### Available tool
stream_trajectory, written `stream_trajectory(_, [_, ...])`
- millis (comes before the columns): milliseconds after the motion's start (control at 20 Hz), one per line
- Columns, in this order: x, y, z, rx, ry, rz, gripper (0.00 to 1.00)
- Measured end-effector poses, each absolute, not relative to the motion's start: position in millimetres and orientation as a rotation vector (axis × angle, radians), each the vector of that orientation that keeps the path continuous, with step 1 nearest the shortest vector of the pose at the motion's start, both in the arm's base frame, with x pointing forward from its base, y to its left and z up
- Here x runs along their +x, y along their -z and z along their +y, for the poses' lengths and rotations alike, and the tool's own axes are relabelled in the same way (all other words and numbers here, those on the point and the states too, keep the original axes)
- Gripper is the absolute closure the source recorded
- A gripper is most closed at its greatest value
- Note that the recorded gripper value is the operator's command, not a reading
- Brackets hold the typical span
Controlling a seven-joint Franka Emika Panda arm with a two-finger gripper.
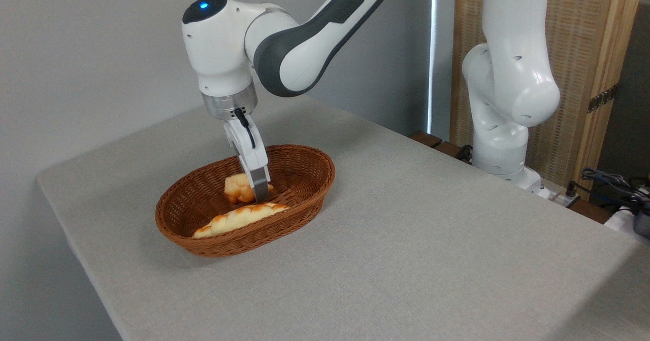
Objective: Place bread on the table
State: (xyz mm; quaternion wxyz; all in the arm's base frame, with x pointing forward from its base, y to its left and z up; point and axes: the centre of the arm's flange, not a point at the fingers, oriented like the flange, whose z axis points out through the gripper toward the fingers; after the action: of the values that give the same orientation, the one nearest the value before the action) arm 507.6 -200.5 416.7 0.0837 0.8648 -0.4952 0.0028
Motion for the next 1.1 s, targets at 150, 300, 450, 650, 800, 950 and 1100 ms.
stream_trajectory(150, [507.6,-417.1,-201.2,2.580,-0.010,-1.479,0.66])
stream_trajectory(300, [507.7,-417.7,-201.4,2.580,-0.012,-1.480,0.64])
stream_trajectory(450, [509.1,-423.0,-200.7,2.582,-0.029,-1.479,0.63])
stream_trajectory(650, [520.6,-456.2,-186.6,2.617,-0.130,-1.427,0.59])
stream_trajectory(800, [528.1,-478.3,-160.9,2.649,-0.165,-1.359,0.57])
stream_trajectory(950, [534.8,-494.3,-125.1,2.685,-0.195,-1.278,0.56])
stream_trajectory(1100, [541.1,-505.1,-80.6,2.746,-0.223,-1.204,0.52])
